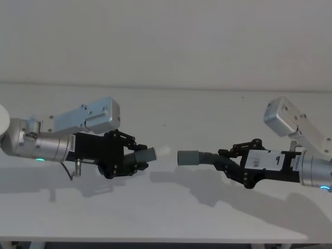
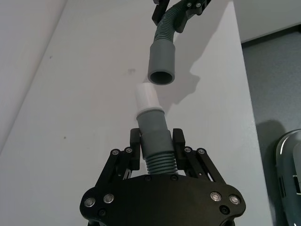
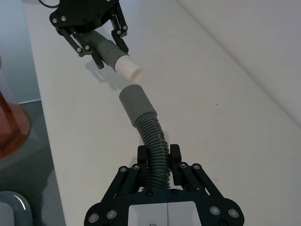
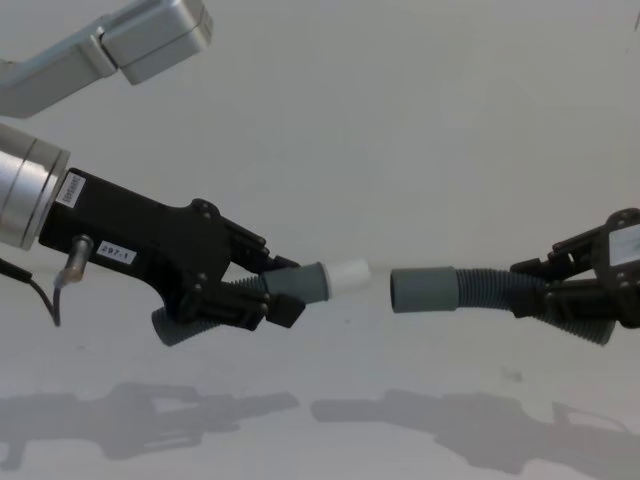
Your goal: Use both hands to pick up one end of the pipe from the table, align the ends, and insert them.
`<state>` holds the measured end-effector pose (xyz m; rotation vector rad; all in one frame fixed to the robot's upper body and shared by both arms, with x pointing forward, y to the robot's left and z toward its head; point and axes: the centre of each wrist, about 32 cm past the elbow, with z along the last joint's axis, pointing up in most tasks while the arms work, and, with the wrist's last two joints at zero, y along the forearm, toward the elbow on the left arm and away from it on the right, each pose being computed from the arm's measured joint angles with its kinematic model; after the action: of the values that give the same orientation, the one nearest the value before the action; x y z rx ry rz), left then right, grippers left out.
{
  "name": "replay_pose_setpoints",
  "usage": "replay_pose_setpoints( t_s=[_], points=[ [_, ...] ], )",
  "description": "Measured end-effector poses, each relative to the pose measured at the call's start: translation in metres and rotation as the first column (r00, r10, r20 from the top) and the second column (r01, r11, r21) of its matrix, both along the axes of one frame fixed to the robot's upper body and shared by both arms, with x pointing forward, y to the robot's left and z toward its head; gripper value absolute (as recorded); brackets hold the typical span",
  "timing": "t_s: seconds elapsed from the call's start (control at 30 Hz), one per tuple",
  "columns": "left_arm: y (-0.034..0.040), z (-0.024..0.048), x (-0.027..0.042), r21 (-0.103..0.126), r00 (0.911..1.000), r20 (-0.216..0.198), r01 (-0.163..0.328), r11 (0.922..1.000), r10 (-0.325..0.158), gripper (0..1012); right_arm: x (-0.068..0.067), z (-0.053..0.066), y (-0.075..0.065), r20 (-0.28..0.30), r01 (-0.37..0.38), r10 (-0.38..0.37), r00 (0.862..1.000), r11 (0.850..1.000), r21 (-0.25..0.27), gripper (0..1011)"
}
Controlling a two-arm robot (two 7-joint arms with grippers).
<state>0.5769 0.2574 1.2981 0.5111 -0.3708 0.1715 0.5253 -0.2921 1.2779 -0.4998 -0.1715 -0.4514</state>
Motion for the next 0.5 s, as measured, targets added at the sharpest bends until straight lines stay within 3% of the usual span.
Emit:
replay_pose_setpoints(
  t_s=[0.5],
  points=[
    [-0.0002,-0.001,-0.0017,0.002,1.0,-0.008,0.005,1.0,-0.005,398,-0.0017,0.0002,0.0029,-0.001,0.023,-0.023,1.0,1.0,-0.005,284]
  ],
)
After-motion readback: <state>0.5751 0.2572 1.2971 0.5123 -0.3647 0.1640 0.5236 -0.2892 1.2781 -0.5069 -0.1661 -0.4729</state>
